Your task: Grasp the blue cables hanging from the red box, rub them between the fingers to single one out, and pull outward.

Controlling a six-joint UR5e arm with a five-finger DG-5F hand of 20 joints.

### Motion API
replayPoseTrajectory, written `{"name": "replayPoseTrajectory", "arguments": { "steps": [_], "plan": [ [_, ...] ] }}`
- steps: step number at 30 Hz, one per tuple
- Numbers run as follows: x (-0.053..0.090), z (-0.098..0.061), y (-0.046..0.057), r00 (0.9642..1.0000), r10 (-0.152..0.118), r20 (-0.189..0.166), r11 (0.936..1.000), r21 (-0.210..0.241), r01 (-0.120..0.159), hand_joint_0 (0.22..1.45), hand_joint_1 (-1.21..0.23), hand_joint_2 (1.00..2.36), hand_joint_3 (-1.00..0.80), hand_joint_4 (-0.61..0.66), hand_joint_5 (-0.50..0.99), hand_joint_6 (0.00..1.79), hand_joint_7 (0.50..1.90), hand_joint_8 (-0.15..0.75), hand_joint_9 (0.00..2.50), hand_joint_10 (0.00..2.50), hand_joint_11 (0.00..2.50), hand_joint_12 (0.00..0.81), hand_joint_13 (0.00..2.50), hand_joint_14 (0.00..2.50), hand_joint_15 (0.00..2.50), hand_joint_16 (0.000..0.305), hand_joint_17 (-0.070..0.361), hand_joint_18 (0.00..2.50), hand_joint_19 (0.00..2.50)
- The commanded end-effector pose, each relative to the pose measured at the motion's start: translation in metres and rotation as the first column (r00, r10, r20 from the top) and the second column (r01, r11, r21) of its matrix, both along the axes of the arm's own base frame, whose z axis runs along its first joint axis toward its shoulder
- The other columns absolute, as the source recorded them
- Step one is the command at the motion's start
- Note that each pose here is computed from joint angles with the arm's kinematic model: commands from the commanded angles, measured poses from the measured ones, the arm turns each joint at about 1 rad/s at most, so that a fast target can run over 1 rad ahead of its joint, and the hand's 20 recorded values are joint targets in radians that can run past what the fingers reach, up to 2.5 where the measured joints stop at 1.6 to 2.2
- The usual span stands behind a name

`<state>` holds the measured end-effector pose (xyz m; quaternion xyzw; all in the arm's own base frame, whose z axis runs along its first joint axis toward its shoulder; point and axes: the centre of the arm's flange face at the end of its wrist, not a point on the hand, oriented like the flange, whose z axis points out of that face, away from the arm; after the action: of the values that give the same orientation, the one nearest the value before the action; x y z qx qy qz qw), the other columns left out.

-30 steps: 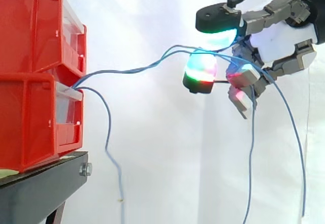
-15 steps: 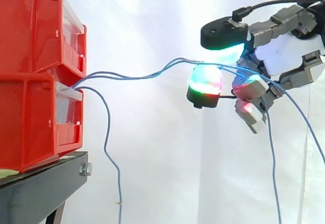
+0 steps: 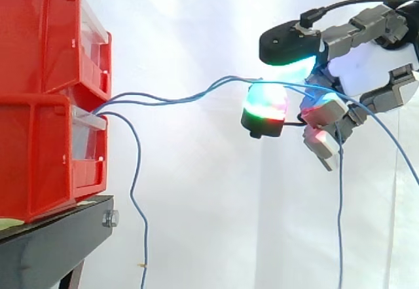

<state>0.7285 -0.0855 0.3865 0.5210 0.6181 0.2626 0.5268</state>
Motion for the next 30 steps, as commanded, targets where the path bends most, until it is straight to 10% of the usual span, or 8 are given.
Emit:
{"name": "replayPoseTrajectory", "arguments": {
  "steps": [1,17,24,30],
  "plan": [
    [0.000,-0.001,0.001,1.0000,0.001,-0.002,1.0000,-0.001,-0.001,0.63,-0.85,1.02,0.03,0.03,-0.09,0.93,1.09,0.406,1.33,0.02,0.91,0.410,1.13,0.03,0.71,0.053,0.120,1.00,0.50],
    [0.003,-0.021,0.007,0.9999,0.011,0.010,0.9999,0.004,-0.011,0.62,-0.87,1.01,0.04,0.05,-0.07,0.91,1.13,0.386,0.84,0.01,0.25,0.452,0.93,0.01,0.40,0.055,0.123,0.85,0.31],
    [0.013,-0.037,0.010,0.9945,0.009,0.105,0.9999,0.012,-0.011,0.61,-0.88,1.01,0.03,0.05,-0.07,0.91,1.15,0.365,0.71,0.00,0.10,0.450,0.84,0.01,0.28,0.054,0.121,0.76,0.21],
    [0.014,-0.042,0.012,0.9943,0.015,0.105,0.9998,0.009,-0.016,0.61,-0.88,1.01,0.03,0.05,-0.07,0.91,1.15,0.362,0.70,0.00,0.10,0.450,0.82,0.01,0.29,0.054,0.121,0.73,0.21]
  ]
}}
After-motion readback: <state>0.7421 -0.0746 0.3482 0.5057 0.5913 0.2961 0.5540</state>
